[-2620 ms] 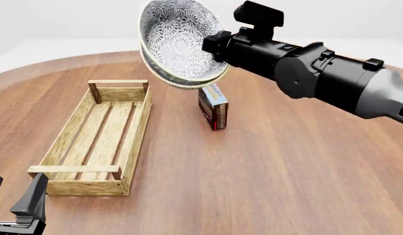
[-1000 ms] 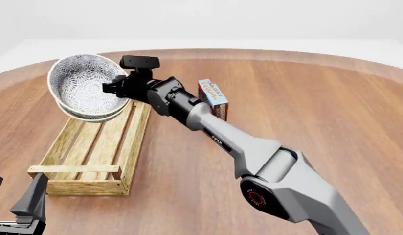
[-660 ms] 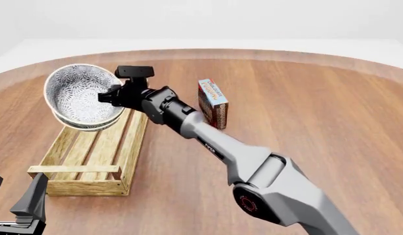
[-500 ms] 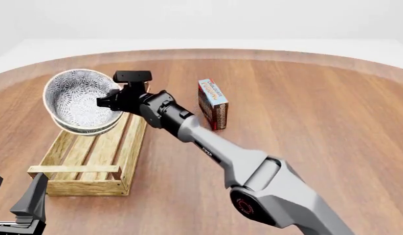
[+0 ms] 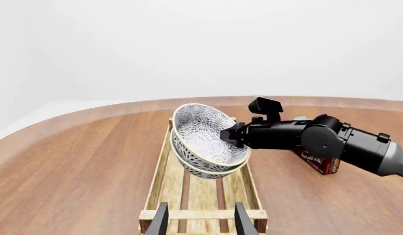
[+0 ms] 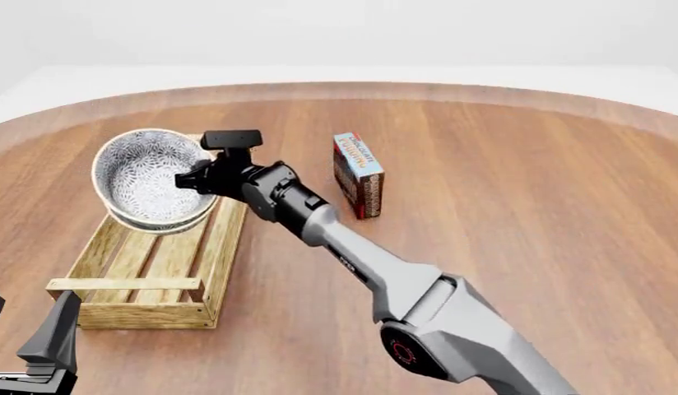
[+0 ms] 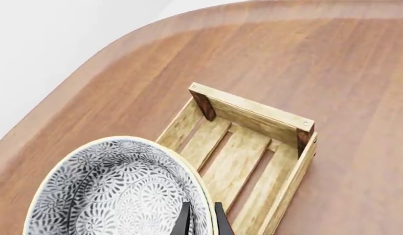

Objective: Stack the left bowl on the right bowl and place them in the tray.

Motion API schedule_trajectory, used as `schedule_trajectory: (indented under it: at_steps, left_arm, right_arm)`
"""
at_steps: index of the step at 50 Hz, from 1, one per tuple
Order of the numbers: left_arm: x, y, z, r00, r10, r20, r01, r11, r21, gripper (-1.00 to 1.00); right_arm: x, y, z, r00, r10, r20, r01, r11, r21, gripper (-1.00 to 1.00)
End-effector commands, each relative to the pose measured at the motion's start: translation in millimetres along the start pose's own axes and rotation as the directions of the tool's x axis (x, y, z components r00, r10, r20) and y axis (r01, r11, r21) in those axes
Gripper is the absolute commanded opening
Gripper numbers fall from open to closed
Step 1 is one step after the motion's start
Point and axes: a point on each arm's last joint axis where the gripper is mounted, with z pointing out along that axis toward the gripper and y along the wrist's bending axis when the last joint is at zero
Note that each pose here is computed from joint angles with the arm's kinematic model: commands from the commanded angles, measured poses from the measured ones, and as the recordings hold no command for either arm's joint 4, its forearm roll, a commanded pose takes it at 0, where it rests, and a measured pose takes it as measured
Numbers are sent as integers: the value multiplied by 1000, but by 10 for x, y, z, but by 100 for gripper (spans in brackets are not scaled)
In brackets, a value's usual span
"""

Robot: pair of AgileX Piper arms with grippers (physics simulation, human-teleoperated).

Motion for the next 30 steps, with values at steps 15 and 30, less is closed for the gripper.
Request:
schedule_trajectory:
  at_steps: [15, 30]
  left_arm:
    - [0, 0, 0, 1000, 0, 0, 0, 1000, 0, 100]
    - [0, 0, 0, 1000, 0, 0, 0, 1000, 0, 100]
  right_arm:
    - [108, -71, 72, 1000, 19, -11, -19, 1000, 0, -100]
    - [239, -21, 118, 999, -4, -35, 3, 1000, -5, -100]
